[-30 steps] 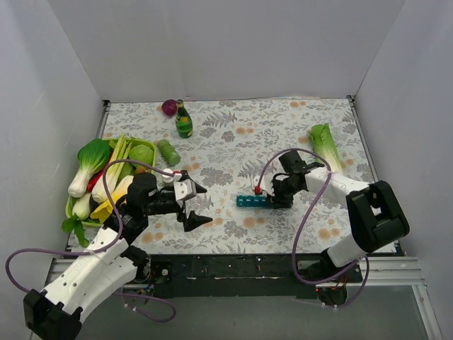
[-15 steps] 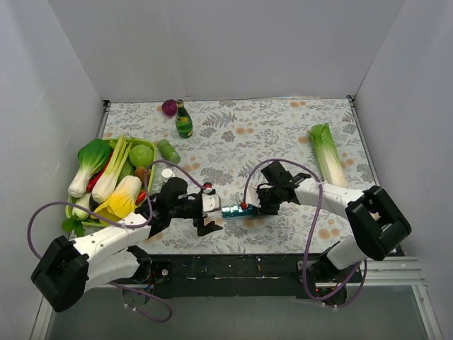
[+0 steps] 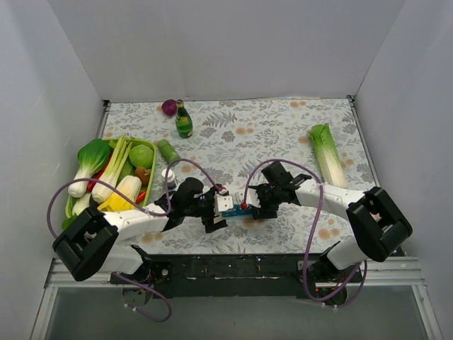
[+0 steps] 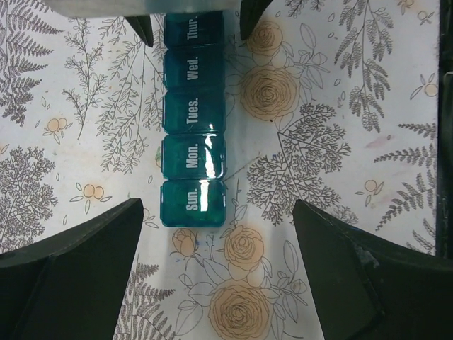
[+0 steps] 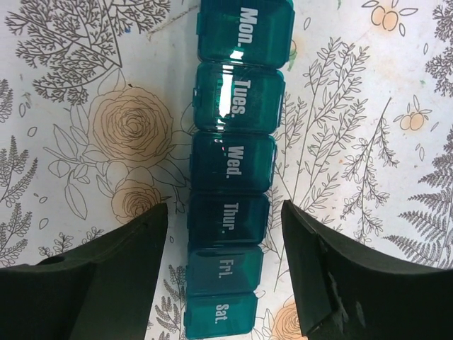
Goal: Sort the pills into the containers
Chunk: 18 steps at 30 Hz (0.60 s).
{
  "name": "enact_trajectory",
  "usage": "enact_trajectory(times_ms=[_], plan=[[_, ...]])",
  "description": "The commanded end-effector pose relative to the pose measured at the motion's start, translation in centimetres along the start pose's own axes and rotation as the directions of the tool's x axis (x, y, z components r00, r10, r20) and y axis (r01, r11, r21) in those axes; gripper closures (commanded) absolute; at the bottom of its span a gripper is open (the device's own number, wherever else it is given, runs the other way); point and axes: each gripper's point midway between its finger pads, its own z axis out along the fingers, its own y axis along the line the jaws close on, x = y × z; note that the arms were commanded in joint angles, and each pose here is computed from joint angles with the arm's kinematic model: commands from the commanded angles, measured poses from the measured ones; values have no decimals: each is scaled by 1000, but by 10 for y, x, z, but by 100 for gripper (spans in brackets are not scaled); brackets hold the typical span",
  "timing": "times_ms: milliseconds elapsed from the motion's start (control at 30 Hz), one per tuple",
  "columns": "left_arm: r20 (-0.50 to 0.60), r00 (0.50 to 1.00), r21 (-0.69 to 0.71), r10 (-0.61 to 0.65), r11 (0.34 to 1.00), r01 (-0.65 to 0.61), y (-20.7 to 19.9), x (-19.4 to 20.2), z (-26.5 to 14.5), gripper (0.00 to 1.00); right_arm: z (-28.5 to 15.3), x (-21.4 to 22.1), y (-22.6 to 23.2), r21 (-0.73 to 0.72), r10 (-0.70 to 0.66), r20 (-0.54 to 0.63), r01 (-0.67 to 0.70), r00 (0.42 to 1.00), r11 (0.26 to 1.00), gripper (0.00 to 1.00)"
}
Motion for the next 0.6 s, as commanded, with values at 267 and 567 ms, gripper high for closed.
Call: enact_trajectory(times_ms=[267,567], plan=[[32,999,-32,37,999,-35,26,-22,26,19,-5,13,20,-68,37,43,-34,998,997,27],[19,1000,-32,3,999,-3,27,-19,44,25,-5,14,19,-70,72,67,-67,995,995,32]])
